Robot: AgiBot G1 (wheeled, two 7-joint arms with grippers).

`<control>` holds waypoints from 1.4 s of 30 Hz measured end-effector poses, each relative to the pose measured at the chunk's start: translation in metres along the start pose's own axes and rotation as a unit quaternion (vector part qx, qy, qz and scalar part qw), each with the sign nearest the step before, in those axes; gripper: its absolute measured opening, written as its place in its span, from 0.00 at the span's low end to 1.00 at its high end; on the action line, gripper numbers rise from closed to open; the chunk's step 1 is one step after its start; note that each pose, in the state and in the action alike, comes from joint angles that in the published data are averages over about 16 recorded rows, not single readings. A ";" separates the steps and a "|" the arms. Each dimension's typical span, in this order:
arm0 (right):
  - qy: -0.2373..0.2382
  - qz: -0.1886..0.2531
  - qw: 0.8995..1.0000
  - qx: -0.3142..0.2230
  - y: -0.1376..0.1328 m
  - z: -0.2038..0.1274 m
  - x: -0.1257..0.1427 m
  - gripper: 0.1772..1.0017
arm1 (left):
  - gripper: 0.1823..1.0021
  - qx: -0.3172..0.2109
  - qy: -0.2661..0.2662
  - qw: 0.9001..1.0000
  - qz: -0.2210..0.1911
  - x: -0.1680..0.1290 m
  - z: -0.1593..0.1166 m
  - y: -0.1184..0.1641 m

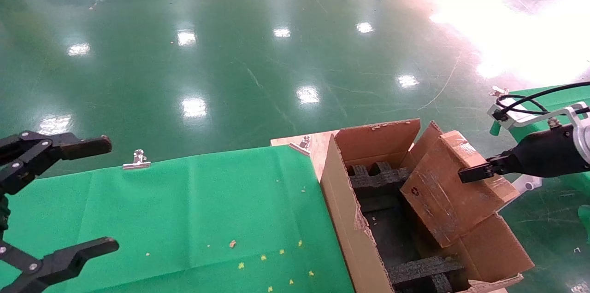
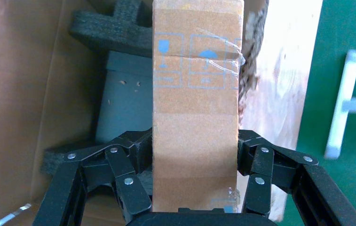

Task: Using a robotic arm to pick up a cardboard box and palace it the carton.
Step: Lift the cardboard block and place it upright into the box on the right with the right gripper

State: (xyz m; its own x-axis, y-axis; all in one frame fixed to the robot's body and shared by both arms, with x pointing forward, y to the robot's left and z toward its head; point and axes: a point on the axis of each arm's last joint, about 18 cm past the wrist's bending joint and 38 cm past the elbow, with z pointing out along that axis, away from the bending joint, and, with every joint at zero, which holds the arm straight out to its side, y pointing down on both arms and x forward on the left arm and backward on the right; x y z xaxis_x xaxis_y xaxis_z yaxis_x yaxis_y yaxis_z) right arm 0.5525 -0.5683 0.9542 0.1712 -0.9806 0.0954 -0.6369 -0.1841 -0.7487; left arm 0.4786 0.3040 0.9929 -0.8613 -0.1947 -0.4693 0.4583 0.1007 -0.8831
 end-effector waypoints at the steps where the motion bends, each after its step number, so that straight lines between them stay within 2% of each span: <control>1: 0.003 0.007 1.000 -0.002 0.000 0.001 -0.001 0.17 | 1.00 0.000 0.000 1.000 0.000 0.000 0.000 0.000; 8: 0.033 0.042 0.999 -0.011 0.000 0.006 -0.006 0.17 | 1.00 0.000 0.000 1.000 0.000 0.000 0.000 0.000; 16: 0.074 0.060 0.995 -0.003 -0.001 0.013 -0.011 0.17 | 1.00 0.000 0.000 1.000 0.000 0.000 0.000 0.000; 26: 0.103 0.067 0.992 0.006 0.001 0.022 -0.022 0.16 | 1.00 0.000 0.000 1.000 0.000 0.000 0.000 0.000; 42: 0.121 0.064 0.991 0.002 0.009 0.052 -0.035 0.16 | 1.00 0.000 0.000 1.000 0.000 0.000 0.000 0.000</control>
State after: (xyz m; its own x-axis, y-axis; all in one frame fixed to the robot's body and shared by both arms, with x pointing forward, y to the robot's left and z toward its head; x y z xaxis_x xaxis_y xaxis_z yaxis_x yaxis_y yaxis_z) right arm 0.5797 -0.5321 0.9102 -0.0967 -0.9834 0.1539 -0.6392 -0.0571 -0.7669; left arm 0.4786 0.3040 0.9929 -0.8613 -0.1947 -0.4693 0.4583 0.1007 -0.8831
